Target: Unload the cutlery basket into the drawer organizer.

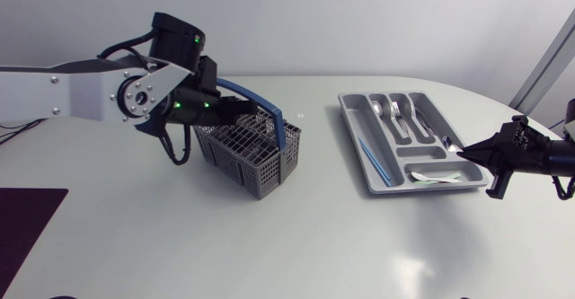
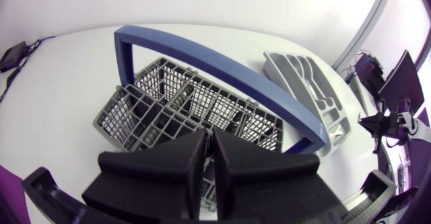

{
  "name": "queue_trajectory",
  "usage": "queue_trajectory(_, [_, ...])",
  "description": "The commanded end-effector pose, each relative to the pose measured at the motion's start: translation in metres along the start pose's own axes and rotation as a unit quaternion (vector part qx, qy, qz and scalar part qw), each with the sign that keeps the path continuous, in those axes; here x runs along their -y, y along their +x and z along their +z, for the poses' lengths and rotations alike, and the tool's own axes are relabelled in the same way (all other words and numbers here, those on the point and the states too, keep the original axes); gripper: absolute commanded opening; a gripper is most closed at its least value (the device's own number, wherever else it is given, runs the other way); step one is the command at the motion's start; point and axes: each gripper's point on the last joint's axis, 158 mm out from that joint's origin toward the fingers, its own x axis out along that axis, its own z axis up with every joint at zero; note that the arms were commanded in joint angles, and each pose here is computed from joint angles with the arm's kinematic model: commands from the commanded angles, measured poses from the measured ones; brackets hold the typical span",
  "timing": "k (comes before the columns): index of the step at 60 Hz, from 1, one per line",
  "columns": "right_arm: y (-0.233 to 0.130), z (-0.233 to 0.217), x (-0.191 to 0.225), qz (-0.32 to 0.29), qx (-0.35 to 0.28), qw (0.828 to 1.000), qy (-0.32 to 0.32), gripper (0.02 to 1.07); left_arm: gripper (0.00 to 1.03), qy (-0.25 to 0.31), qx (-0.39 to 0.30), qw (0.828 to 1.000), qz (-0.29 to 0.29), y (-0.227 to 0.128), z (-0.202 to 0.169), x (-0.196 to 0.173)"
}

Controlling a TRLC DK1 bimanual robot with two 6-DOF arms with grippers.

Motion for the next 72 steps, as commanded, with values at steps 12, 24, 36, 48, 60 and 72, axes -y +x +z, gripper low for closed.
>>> queue_trajectory(12, [-0.002,-0.005,0.0,0.005,0.006,1.0,-0.009,0.09,0.05,-0.081,0.005,0.995,-0.063,-0.001,-0.006,-0.034])
queue_trajectory(24, [-0.002,-0.005,-0.002,0.007,0.005,1.0,-0.011,0.09,0.05,-0.108,0.016,0.987,-0.121,-0.017,0.005,-0.031])
queue_trajectory(36, [-0.003,-0.004,-0.001,0.006,0.005,1.0,-0.017,0.09,0.05,-0.127,0.034,0.979,-0.156,-0.035,0.018,-0.025])
queue_trajectory(48, [-0.002,-0.007,-0.001,0.014,-0.004,0.999,-0.03,0.09,0.05,-0.135,0.047,0.974,-0.178,-0.047,0.027,-0.027])
queue_trajectory(60, [0.01,-0.016,-0.008,0.046,-0.028,0.997,-0.06,0.09,0.05,-0.134,0.065,0.97,-0.194,-0.065,0.039,-0.025])
queue_trajectory(72, [0.025,-0.018,-0.025,0.085,-0.044,0.992,-0.086,0.09,0.04,-0.129,0.074,0.962,-0.229,-0.086,0.048,-0.012])
